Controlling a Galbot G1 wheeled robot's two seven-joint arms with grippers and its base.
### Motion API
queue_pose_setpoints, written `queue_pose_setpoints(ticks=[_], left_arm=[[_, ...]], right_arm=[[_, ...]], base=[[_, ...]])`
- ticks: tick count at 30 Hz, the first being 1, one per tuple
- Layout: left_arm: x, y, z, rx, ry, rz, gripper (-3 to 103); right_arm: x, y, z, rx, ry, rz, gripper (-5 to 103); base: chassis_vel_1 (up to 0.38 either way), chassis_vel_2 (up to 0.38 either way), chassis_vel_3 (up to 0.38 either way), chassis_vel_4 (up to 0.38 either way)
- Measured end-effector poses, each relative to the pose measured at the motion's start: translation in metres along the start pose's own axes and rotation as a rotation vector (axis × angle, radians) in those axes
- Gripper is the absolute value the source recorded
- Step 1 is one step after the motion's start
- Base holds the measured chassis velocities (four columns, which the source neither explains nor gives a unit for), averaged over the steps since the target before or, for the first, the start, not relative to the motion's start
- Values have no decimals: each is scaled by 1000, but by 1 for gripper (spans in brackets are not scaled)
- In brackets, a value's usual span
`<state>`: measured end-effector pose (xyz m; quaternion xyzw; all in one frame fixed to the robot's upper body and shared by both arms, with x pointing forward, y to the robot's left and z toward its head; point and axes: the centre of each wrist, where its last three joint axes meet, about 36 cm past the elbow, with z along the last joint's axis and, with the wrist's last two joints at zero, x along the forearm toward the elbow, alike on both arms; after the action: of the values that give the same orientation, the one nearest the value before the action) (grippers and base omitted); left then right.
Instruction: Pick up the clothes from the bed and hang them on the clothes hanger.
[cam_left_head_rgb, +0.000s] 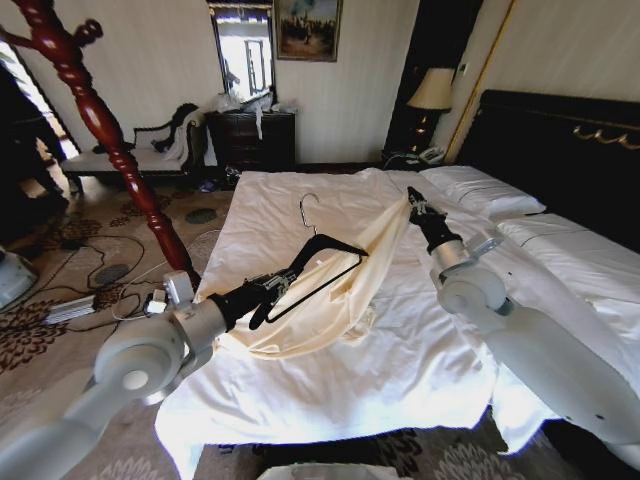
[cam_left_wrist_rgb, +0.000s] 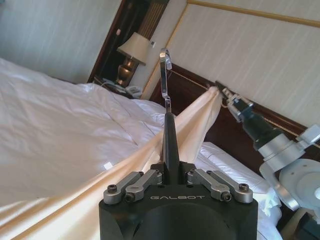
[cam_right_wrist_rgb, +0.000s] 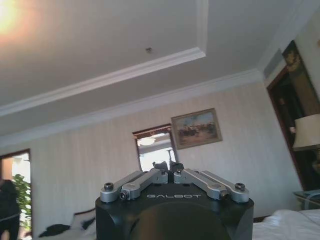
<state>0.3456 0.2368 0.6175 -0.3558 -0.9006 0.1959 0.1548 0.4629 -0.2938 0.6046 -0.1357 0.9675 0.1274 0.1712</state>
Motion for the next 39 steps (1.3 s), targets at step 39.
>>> queue_pose_setpoints(ticks=[39], left_arm=[[-105, 28, 29, 174, 57, 253, 16]], right_arm=[[-15, 18, -29, -61, -140, -277, 0]], base=[[0, 0, 0, 0]])
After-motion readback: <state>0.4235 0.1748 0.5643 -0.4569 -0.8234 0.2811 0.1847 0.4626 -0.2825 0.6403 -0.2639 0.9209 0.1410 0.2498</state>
